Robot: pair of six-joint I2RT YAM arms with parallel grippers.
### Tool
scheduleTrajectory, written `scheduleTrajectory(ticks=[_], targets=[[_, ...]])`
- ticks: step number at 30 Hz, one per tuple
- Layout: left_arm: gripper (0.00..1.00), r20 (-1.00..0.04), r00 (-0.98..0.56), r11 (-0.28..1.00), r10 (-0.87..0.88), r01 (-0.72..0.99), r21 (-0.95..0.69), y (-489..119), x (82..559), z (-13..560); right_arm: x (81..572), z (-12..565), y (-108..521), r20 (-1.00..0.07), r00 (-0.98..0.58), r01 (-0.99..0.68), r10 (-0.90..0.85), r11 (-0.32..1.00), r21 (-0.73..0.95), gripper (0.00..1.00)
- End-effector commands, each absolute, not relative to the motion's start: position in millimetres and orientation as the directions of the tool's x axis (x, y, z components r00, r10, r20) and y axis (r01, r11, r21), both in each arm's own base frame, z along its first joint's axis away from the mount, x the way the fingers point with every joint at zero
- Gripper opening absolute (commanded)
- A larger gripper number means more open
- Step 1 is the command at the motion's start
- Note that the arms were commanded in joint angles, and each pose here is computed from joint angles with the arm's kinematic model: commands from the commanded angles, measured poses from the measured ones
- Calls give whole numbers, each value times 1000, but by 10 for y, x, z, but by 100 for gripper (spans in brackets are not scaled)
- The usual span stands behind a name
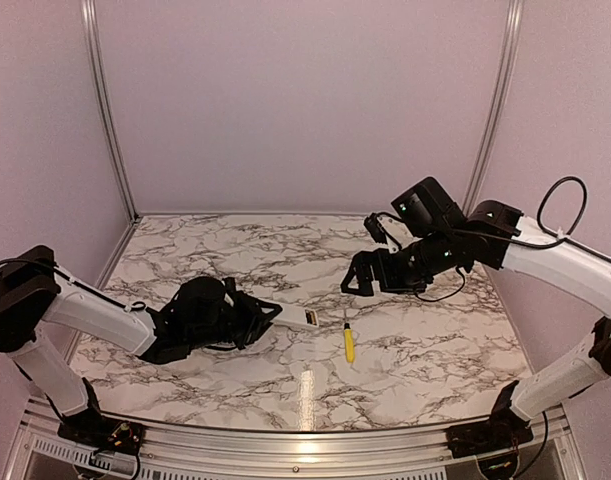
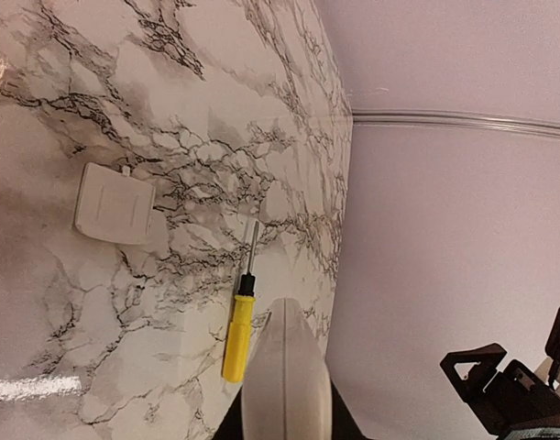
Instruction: Unload the batteries from the remote control
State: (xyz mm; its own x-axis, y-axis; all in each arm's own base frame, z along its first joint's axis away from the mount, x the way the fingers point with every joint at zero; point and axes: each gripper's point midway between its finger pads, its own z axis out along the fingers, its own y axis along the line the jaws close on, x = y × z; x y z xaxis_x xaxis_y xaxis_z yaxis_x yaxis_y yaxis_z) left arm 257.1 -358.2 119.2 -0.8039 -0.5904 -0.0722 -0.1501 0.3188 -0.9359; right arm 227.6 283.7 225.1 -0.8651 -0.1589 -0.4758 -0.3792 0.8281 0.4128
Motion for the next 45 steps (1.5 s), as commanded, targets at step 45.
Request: scheduleTrajectory(ticks=[45], targets=[[30,-102,-862,584,-496,-244,-774,-3578,2693,373,2043,2395,2350,-564,-821,-365,-87,839,403,98]])
